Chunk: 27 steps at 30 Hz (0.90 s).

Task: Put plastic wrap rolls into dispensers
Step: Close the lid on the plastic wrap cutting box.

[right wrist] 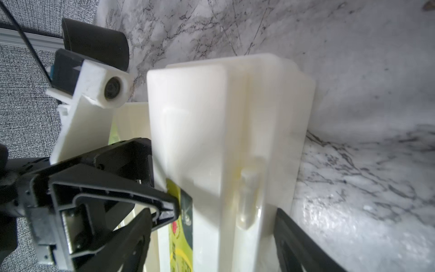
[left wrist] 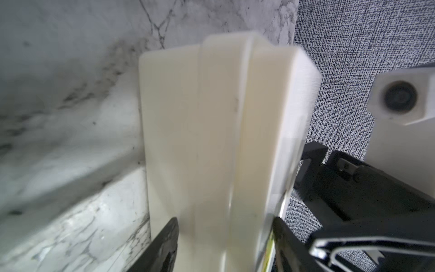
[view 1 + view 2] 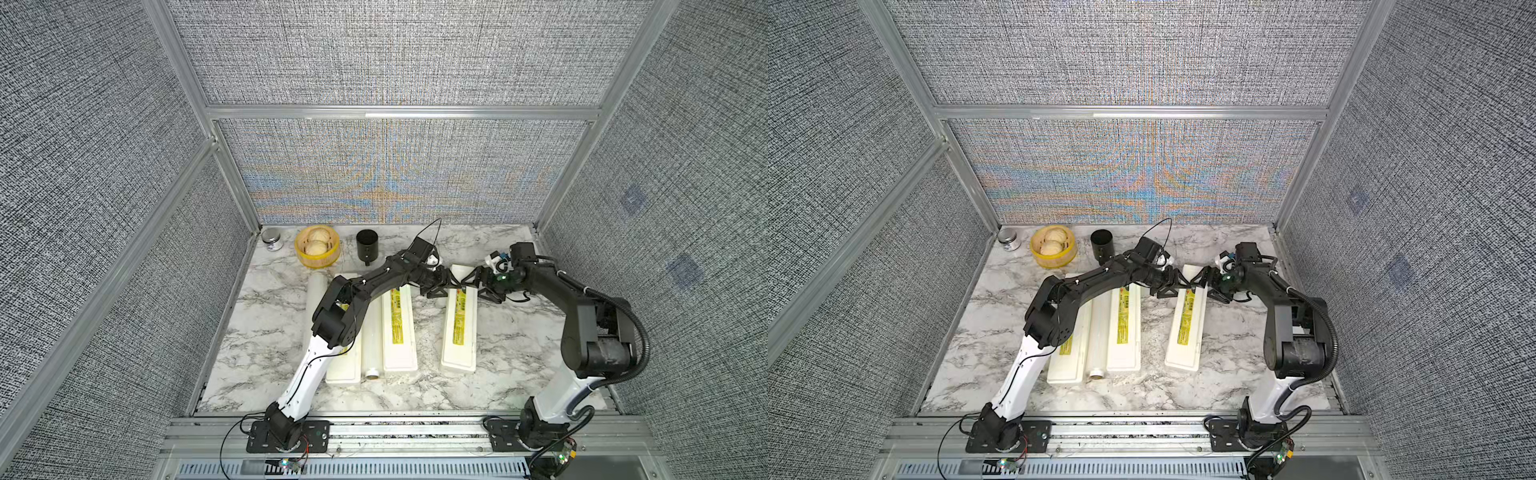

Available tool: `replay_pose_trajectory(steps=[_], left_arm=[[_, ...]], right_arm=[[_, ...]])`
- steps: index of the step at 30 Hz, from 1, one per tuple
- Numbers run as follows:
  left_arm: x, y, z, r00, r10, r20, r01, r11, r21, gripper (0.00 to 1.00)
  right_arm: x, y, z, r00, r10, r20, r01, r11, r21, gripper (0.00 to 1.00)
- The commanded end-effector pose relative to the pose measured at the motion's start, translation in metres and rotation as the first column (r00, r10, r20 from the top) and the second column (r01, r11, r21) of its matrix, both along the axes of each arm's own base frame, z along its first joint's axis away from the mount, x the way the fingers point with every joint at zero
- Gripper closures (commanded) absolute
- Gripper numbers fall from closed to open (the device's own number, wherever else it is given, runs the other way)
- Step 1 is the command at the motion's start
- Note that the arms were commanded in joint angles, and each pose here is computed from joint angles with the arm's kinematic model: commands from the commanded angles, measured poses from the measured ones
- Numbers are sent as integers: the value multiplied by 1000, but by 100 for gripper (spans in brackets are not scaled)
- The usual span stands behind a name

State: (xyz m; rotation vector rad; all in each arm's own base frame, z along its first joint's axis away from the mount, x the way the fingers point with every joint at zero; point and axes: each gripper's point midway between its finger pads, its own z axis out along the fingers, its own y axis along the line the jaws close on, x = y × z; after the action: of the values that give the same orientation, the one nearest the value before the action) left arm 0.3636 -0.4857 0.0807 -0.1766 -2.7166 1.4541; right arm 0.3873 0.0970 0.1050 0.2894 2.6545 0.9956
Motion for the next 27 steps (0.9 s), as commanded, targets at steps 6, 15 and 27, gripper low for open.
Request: replay_pose_trajectory(steps=[6,15,27], left_arm=[[10,19,33,998,49,49,-50,999,14,37],[4,40,30,996,52,68,-56,997,57,36],[5,63,37,991,72,116,-80,994,70,36]], right_arm=[[-34,2,5,997,58,-44,-65,984,-166,11],[-54,0,-8,995,28,-100,-55,961,-271,8],[-72,11,-22,985,-90,-150,-1,855,-519,2]])
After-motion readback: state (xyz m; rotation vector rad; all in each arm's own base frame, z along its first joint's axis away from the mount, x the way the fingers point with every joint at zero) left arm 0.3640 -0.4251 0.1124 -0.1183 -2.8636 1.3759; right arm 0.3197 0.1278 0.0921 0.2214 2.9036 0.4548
